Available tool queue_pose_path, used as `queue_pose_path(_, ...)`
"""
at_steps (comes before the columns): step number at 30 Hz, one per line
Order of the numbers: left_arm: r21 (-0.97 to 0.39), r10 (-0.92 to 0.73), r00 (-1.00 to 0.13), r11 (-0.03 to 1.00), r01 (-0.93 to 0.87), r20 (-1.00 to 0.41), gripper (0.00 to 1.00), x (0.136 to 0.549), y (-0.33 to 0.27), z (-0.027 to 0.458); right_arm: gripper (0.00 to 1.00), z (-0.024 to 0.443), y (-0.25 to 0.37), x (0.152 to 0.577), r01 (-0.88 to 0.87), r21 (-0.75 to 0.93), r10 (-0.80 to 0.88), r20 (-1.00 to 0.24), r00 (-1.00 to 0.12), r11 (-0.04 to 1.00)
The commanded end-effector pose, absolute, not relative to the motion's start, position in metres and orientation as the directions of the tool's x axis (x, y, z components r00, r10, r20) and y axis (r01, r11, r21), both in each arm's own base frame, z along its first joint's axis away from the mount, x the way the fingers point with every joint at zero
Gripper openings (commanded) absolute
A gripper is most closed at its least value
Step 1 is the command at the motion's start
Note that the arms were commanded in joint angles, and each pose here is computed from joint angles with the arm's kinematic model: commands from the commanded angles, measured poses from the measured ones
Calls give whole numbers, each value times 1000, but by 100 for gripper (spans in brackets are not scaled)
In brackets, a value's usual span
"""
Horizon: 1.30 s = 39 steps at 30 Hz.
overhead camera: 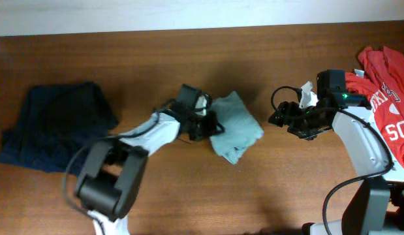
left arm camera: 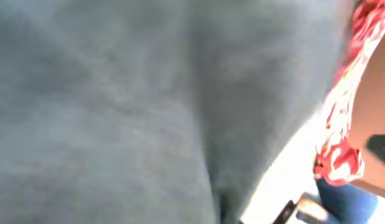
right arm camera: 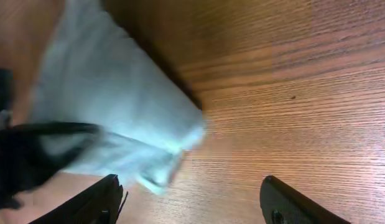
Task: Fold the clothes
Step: 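Grasp the folded light-blue shirt with the left gripper and lift it, then carry the shirt left and place it on the navy garment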
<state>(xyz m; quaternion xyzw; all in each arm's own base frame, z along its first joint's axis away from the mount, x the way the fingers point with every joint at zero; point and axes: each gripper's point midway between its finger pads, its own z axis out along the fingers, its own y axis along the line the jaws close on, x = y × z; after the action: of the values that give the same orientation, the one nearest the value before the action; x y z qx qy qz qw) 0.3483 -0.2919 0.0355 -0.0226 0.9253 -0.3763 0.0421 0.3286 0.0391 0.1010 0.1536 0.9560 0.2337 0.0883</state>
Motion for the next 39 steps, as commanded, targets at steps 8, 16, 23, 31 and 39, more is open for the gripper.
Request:
queue_pose_path(8, -637, -497, -704, 767, -83, -507, 1, 416, -85, 234, 76, 109, 35, 329, 233, 465, 328, -133, -935, 854)
queue_pose_path(16, -627, -553, -611, 771, -116, -567, 1, 405, -1, 264, 77, 109, 33, 330, 236, 453, 330, -141, -934, 860)
queue_pose_path(23, -584, -603, -471, 785, -205, -644, 1, 363, 51, 319, 77, 109, 33, 330, 236, 453, 330, -140, -934, 860)
queue_pose_path(31, -558, -652, -426, 758, -338, -627, 1, 343, 98, 311, 77, 109, 33, 330, 236, 453, 330, -140, -933, 860)
queue_pose_path(39, -482, -698, -519, 716, -506, -493, 1, 373, 133, 223, 77, 108, 33, 330, 240, 454, 333, -136, -933, 858)
